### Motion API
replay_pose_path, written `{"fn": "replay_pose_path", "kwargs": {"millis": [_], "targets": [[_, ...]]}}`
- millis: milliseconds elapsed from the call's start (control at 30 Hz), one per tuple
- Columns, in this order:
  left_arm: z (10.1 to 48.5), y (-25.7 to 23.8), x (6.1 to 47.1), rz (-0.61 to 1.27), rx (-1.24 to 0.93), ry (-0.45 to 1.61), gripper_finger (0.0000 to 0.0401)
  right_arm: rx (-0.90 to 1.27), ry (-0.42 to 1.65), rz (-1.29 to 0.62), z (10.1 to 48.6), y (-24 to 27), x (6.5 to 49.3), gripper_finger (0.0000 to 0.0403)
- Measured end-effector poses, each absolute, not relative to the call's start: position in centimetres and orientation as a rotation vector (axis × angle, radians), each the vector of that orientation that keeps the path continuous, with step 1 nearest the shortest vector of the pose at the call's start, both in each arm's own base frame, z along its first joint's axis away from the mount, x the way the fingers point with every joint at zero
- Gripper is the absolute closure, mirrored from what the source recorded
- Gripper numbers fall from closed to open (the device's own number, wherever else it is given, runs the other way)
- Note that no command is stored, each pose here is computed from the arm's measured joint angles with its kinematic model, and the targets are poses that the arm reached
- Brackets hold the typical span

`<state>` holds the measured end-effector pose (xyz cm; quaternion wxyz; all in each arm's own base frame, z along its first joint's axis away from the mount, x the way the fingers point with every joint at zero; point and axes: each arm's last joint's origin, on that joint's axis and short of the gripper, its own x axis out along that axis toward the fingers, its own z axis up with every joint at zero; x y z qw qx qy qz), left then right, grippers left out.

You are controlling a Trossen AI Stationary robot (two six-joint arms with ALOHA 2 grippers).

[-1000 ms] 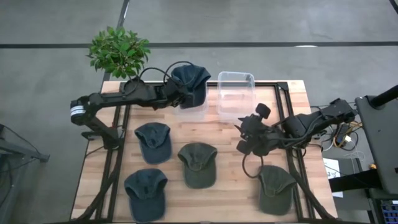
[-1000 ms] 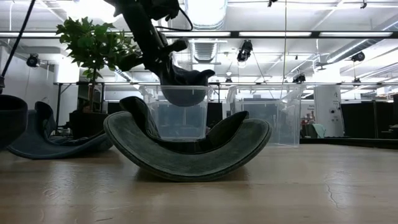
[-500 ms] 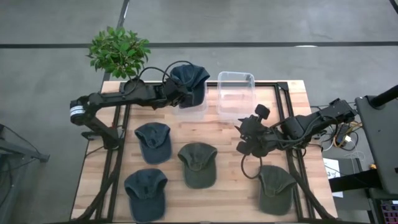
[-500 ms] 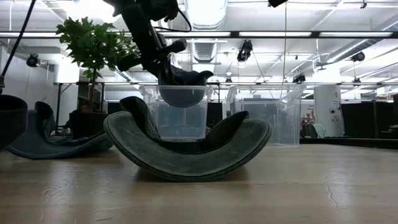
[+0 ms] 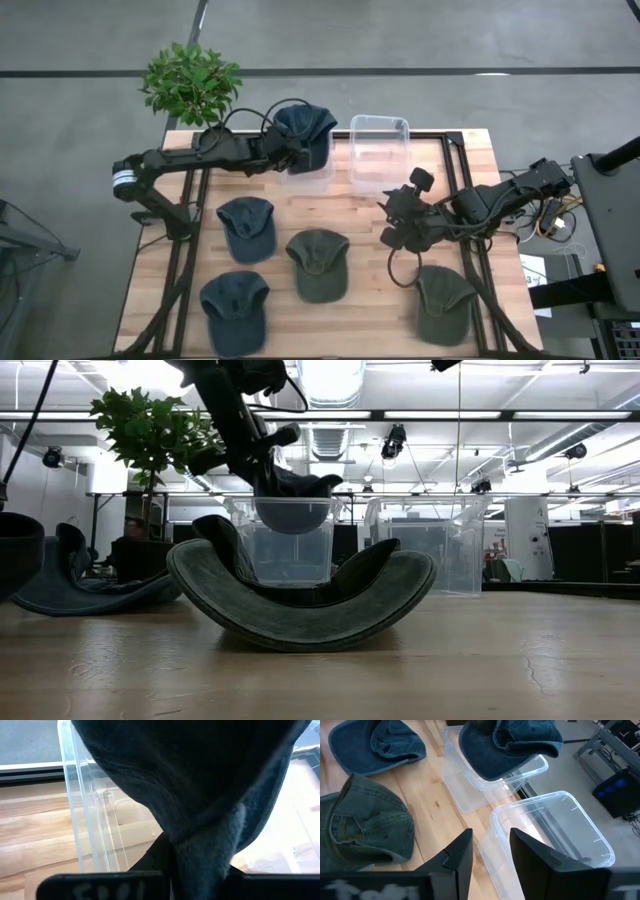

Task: Pick & Place hat
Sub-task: Put the top right blue cap into the left transparent bin

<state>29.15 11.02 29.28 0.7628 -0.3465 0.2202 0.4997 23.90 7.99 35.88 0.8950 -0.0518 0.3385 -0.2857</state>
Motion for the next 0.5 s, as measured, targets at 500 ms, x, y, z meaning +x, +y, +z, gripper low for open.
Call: {"fn": "replay_pose_path", "kwargs": {"millis": [500], "targets": [[29.22, 11.03, 29.14, 1.089, -0.751, 0.479, 0.0323, -0.105, 0.700, -0.593, 35.88, 7.99, 23.91, 0.0281]]}}
